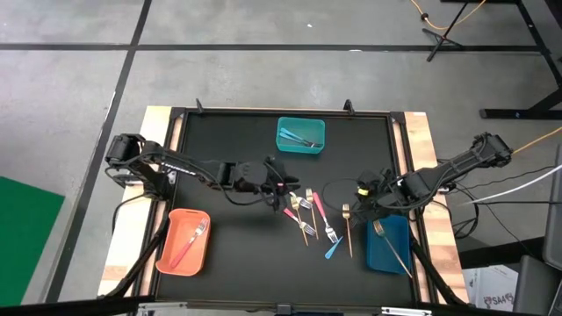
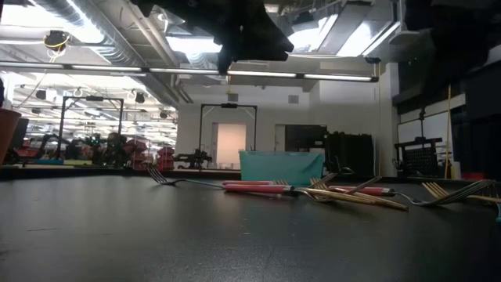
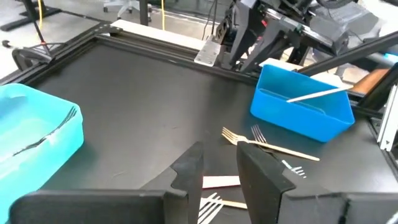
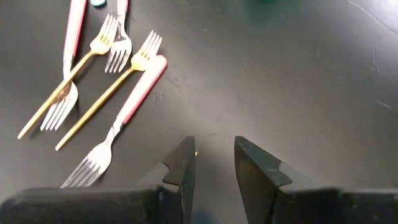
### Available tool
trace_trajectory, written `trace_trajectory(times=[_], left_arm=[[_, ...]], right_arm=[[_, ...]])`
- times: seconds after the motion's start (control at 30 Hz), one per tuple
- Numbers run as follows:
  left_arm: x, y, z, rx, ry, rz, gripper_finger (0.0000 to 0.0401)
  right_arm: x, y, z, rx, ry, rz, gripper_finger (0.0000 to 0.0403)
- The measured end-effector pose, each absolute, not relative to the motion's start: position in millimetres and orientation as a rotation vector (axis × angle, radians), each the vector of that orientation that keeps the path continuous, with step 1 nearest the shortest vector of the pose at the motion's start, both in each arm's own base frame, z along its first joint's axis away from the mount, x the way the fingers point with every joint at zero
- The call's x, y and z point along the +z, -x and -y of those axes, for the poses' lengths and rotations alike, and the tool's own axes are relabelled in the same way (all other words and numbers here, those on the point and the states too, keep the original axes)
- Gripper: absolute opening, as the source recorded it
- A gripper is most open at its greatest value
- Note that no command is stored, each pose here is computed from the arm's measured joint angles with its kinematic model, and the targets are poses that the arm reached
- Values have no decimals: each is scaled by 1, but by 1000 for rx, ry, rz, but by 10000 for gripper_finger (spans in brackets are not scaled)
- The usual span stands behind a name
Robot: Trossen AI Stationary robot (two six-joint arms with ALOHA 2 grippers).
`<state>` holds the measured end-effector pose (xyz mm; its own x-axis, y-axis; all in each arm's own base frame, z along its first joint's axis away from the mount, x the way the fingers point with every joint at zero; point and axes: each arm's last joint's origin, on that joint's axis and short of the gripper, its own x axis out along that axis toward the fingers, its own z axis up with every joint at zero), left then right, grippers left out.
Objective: Sort silverware by color (type)
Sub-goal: Put the pink fork into the orange bin
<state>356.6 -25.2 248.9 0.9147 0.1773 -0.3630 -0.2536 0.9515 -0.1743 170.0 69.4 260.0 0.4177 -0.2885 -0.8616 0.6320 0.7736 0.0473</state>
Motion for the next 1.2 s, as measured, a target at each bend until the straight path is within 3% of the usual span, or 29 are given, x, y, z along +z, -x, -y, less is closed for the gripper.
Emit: trace_trajectory(times=[0.6, 1.2], left_arm=[[249, -357, 25, 215, 153, -357, 91], [249, -357, 25, 219, 153, -357, 91]], right_arm=[[262, -189, -79, -519, -473, -861, 99], [229, -229, -99, -496, -495, -882, 99]])
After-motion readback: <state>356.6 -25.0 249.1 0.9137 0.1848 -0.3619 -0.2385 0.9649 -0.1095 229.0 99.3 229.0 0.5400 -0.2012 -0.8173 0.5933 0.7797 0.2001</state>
